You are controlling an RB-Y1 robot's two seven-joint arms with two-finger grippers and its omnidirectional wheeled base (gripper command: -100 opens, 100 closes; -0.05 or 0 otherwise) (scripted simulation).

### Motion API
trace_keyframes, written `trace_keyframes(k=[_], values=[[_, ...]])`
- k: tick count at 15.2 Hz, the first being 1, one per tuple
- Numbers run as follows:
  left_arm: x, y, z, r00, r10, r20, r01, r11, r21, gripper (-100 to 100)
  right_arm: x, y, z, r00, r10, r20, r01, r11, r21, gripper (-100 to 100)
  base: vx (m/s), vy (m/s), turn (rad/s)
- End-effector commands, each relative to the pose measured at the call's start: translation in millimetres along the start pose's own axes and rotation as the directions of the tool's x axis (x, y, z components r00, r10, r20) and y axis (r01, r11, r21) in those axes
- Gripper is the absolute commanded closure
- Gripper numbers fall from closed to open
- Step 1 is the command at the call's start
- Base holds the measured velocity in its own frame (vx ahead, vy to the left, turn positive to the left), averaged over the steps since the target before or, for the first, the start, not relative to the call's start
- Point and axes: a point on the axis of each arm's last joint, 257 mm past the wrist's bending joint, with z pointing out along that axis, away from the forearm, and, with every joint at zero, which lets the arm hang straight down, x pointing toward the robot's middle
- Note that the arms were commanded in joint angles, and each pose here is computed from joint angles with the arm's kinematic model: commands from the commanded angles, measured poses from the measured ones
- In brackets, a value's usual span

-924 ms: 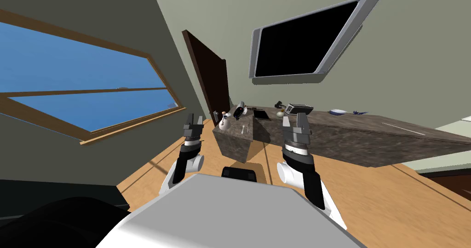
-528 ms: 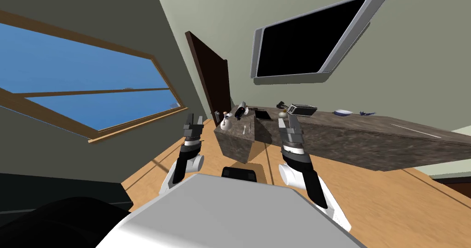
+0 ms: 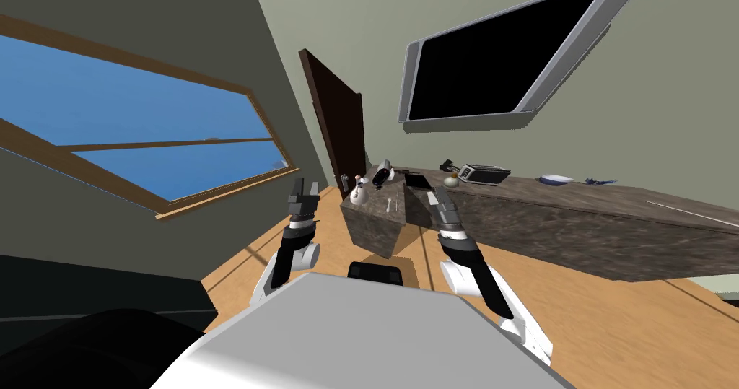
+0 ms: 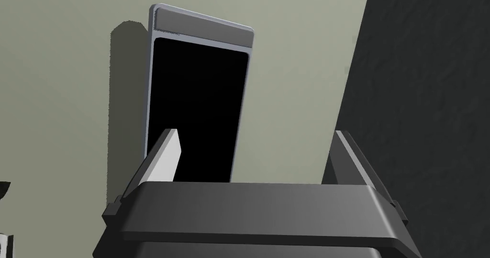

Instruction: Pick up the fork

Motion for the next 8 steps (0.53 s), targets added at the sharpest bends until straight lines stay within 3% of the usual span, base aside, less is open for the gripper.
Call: trace_keyframes(k=[1,4,6,7,8], values=[[0.0,0,0.0,1.000,0.000,0.000,0.000,1.000,0.000,0,5,-11,-3.9,0.999,-0.013,-0.039,0.014,0.999,0.029,-100,0.022,0.076,0.065],[0.0,0,0.0,1.000,0.000,0.000,0.000,1.000,0.000,0,15,-43,-14.1,0.994,-0.028,-0.107,0.039,0.994,0.105,-100,0.029,0.077,0.089],[0.0,0,0.0,1.000,0.000,0.000,0.000,1.000,0.000,0,16,-43,-14.6,0.991,-0.038,-0.127,0.051,0.993,0.103,-100,0.030,0.066,0.033],[0.0,0,0.0,1.000,0.000,0.000,0.000,1.000,0.000,0,20,-60,-21.5,0.986,-0.045,-0.163,0.069,0.987,0.143,-100,0.024,0.056,0.062],[0.0,0,0.0,1.000,0.000,0.000,0.000,1.000,0.000,0,21,-61,-21.8,0.984,-0.050,-0.173,0.076,0.987,0.142,-100,0.025,0.062,0.087]])
